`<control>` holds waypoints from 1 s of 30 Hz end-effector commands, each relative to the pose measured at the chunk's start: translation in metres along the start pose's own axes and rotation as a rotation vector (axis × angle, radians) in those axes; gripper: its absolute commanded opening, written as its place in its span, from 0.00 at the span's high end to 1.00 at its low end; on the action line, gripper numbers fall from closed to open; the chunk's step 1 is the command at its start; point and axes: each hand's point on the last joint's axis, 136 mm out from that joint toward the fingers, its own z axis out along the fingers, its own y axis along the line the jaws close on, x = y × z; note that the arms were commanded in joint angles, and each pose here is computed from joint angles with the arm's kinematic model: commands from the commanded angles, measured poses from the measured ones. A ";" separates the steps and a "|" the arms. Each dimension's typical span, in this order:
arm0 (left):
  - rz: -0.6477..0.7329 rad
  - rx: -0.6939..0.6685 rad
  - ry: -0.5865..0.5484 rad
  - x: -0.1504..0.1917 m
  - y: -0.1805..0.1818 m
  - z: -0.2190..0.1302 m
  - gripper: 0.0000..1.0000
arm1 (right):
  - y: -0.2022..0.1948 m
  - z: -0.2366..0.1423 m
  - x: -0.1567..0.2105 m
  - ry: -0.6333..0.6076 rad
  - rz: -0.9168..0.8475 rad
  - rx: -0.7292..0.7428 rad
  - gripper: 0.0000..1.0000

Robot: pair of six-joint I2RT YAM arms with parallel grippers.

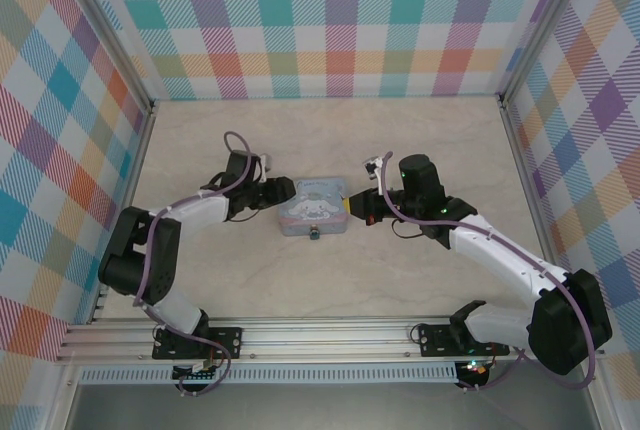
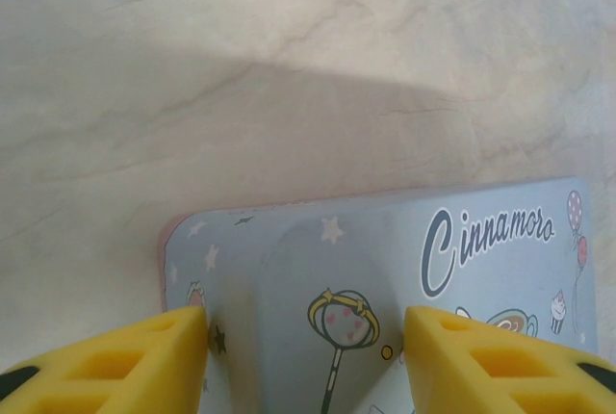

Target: Unlock a padlock with a key

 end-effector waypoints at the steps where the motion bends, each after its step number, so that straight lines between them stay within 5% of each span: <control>1: 0.093 0.014 0.099 0.013 -0.009 0.012 0.46 | -0.001 -0.001 0.008 0.018 -0.003 -0.004 1.00; 11: 0.169 0.050 0.112 -0.019 -0.035 0.036 0.38 | -0.008 -0.001 0.013 0.036 0.023 0.026 1.00; 20: 0.257 -0.021 -0.072 -0.052 -0.050 -0.019 0.13 | -0.009 0.000 0.011 0.026 0.020 0.031 0.99; 30: 0.314 0.123 -0.142 0.039 -0.068 -0.072 0.09 | -0.005 0.004 0.007 -0.001 0.005 -0.008 0.99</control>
